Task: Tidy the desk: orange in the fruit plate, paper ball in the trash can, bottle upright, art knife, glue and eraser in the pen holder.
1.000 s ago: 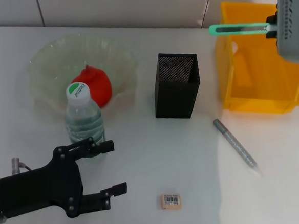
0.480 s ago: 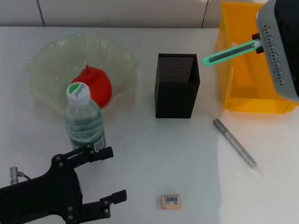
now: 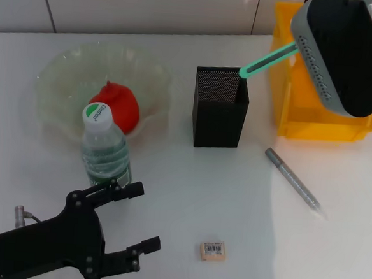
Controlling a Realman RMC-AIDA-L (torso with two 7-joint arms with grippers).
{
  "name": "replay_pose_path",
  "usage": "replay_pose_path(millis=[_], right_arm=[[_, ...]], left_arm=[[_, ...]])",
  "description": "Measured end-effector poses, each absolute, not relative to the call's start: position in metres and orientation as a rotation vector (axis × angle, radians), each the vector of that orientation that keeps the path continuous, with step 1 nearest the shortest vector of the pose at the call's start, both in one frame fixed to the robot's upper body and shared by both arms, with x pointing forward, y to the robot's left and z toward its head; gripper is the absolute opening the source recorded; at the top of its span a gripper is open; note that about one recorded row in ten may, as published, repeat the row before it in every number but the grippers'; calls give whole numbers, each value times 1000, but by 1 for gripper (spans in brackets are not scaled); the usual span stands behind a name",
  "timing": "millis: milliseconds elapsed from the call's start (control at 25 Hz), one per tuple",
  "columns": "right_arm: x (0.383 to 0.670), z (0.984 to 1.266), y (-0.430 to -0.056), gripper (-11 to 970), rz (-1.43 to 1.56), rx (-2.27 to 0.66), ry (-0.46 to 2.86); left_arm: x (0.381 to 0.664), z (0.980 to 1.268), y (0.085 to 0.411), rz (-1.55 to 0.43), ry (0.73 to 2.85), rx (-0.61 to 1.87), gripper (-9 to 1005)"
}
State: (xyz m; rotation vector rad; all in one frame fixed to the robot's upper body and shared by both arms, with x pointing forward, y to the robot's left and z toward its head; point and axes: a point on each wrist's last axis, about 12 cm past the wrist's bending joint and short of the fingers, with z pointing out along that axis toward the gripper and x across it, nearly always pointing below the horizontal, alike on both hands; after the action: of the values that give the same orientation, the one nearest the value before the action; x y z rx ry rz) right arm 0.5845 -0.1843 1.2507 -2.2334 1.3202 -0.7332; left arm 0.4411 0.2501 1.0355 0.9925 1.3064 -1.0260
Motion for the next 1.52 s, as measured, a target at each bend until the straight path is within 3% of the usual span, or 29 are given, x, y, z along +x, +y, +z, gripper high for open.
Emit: replay_pose_path(millis=[480, 1520], right_arm=[[605, 1243, -159, 167, -738, -2353, 1218], [615, 1229, -135, 167, -738, -2507, 1120]], left_arm=[[442, 1037, 249, -1030, 1293, 988, 799], [439, 1035, 246, -1047, 1301, 981, 798]])
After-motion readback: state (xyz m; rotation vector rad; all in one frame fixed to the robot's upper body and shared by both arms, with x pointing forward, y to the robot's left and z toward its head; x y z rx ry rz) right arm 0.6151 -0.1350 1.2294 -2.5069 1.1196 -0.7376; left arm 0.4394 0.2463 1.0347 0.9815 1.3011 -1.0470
